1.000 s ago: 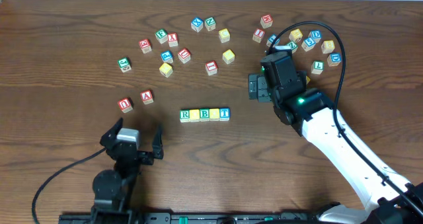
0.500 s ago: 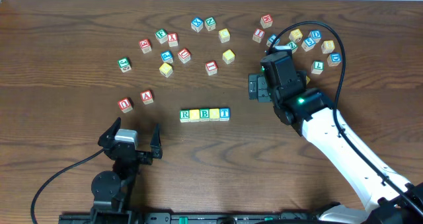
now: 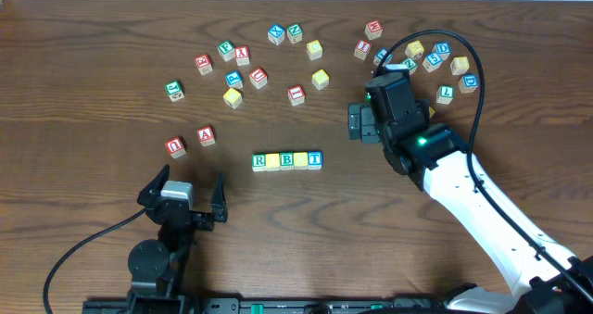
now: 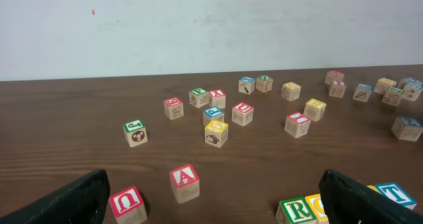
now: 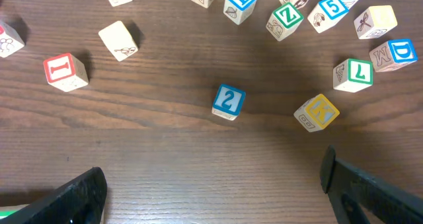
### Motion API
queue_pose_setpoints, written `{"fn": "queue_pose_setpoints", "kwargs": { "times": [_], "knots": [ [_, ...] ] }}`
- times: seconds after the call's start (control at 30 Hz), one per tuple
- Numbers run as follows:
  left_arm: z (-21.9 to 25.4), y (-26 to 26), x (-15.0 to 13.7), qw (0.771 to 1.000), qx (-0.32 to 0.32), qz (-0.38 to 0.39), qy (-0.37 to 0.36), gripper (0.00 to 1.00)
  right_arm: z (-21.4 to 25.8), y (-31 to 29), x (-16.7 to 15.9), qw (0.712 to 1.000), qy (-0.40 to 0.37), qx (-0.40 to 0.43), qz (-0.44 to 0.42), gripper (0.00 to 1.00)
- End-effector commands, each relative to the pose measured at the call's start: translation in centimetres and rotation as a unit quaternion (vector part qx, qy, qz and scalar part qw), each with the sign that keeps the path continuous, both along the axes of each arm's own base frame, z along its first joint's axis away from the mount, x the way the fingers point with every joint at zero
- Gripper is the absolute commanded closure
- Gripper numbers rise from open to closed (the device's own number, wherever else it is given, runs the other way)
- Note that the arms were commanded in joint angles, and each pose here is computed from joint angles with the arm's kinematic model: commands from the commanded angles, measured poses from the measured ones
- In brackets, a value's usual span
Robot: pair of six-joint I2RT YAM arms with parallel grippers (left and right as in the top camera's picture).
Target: Spell out ROBOT
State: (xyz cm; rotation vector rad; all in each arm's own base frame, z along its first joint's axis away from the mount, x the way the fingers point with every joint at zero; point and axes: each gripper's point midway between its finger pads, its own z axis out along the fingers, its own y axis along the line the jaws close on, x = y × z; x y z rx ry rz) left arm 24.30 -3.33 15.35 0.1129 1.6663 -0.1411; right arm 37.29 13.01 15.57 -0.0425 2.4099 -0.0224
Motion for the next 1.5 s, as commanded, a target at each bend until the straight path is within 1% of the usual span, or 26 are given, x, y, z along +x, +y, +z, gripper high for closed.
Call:
{"fn": "queue_pose_setpoints", "kwargs": {
  "times": [0.0,0.37,0.47,0.57,0.63,0.77,0.87,1.03,1.2,1.47],
  "knots": [
    [-1.4,-0.4,-0.2,1.0,-0.001,-0.013,0.024,0.01,0.7,0.0,0.2,1.0,-0.009,-0.004,0.002,0.01],
    [-1.4,-0.4,-0.2,1.0,-0.001,-0.013,0.024,0.01,1.0,-0.2,0.3,1.0,-0.015,-0.008,-0.003,0.01],
    [-1.4,-0.4,-0.2,1.0,-0.001,-0.013,0.024,0.01,2.9,-0.7,0.7,0.998,-0.054,-0.001,-0.015,0.01],
    [-1.4,-0.4,-0.2,1.0,-0.001,-0.013,0.024,0.01,5.7,-0.7,1.5,0.99,-0.136,0.039,-0.023,0.01],
    [-1.4,-0.4,-0.2,1.0,-0.001,-0.013,0.024,0.01,7.0,-1.1,1.3,0.979,-0.192,0.068,-0.028,0.01],
    [-1.4,-0.4,-0.2,1.0,-0.001,-0.013,0.024,0.01,7.9,-3.2,-0.6,0.947,-0.295,0.117,-0.043,0.01],
    [-1.4,-0.4,-0.2,1.0,-0.001,-0.013,0.024,0.01,7.2,-5.6,-2.5,0.93,-0.338,0.132,-0.061,0.01],
    [-1.4,-0.4,-0.2,1.0,-0.001,-0.013,0.024,0.0,4.7,-9.0,-5.3,0.925,-0.348,0.126,-0.085,0.01],
    [-1.4,-0.4,-0.2,1.0,-0.001,-0.013,0.024,0.01,3.5,-10.3,-7.2,0.925,-0.361,0.098,-0.065,0.01],
    [-1.4,-0.4,-0.2,1.0,-0.001,-0.013,0.024,0.01,2.3,-11.0,-9.0,0.922,-0.379,0.069,-0.035,0.01]
  ]
}}
